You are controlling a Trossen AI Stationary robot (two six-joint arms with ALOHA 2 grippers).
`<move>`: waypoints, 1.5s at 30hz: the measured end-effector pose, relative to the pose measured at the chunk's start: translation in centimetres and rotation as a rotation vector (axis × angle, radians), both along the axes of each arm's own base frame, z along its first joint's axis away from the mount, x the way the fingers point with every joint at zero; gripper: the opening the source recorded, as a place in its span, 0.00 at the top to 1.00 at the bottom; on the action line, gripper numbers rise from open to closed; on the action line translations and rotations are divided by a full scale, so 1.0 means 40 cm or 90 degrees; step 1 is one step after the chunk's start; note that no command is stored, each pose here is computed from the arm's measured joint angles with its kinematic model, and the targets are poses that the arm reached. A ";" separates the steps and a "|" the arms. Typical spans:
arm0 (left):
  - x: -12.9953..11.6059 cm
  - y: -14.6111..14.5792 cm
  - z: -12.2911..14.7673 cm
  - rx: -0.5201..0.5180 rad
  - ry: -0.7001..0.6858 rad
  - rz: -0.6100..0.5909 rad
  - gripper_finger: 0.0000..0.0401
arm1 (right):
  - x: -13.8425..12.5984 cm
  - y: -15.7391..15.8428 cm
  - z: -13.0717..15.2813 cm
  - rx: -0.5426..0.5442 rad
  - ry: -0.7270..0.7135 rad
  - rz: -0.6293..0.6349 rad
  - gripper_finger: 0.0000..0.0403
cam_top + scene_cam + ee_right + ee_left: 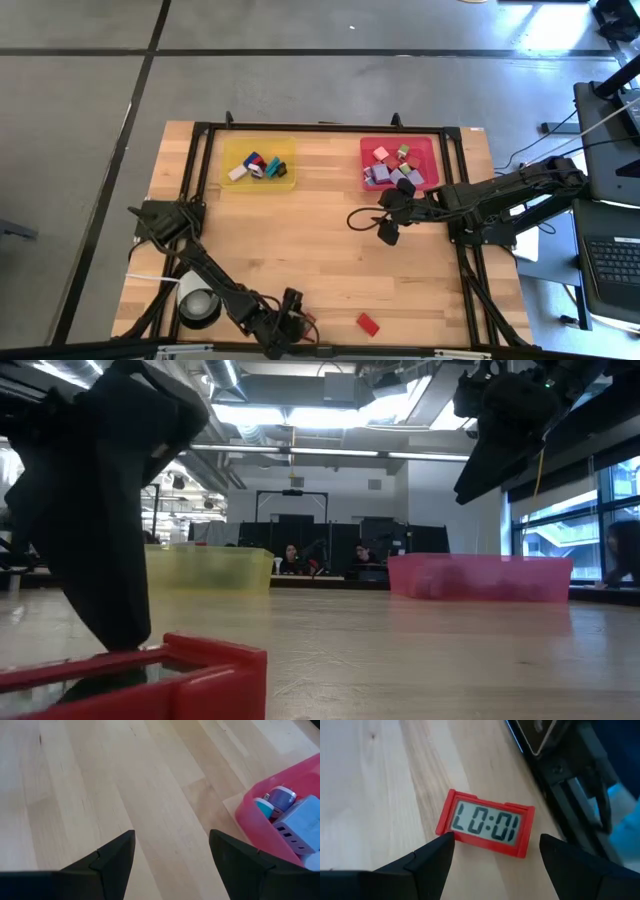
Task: Pick & Place Office items
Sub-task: Put the left red digital clock into the yellow bin
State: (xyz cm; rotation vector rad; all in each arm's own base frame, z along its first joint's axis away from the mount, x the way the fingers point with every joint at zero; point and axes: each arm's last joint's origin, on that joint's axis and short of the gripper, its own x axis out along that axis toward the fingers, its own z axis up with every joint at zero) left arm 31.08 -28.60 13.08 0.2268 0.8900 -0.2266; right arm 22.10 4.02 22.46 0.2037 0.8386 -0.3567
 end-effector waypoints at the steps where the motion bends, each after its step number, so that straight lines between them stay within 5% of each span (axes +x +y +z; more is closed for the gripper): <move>1: 0.000 0.001 -0.005 0.014 -0.001 -0.005 0.28 | 0.000 0.000 0.000 0.001 -0.001 -0.003 0.36; 11: 0.010 0.057 -0.017 0.209 -0.044 0.076 0.28 | 0.000 0.000 0.000 0.017 -0.008 -0.028 0.36; 27: 0.031 0.092 -0.019 0.128 -0.023 0.188 0.30 | 0.000 0.000 0.000 0.017 -0.008 -0.027 0.36; 45: 0.031 0.089 -0.024 0.098 -0.006 0.186 0.70 | 0.000 0.000 0.000 0.017 -0.008 -0.027 0.36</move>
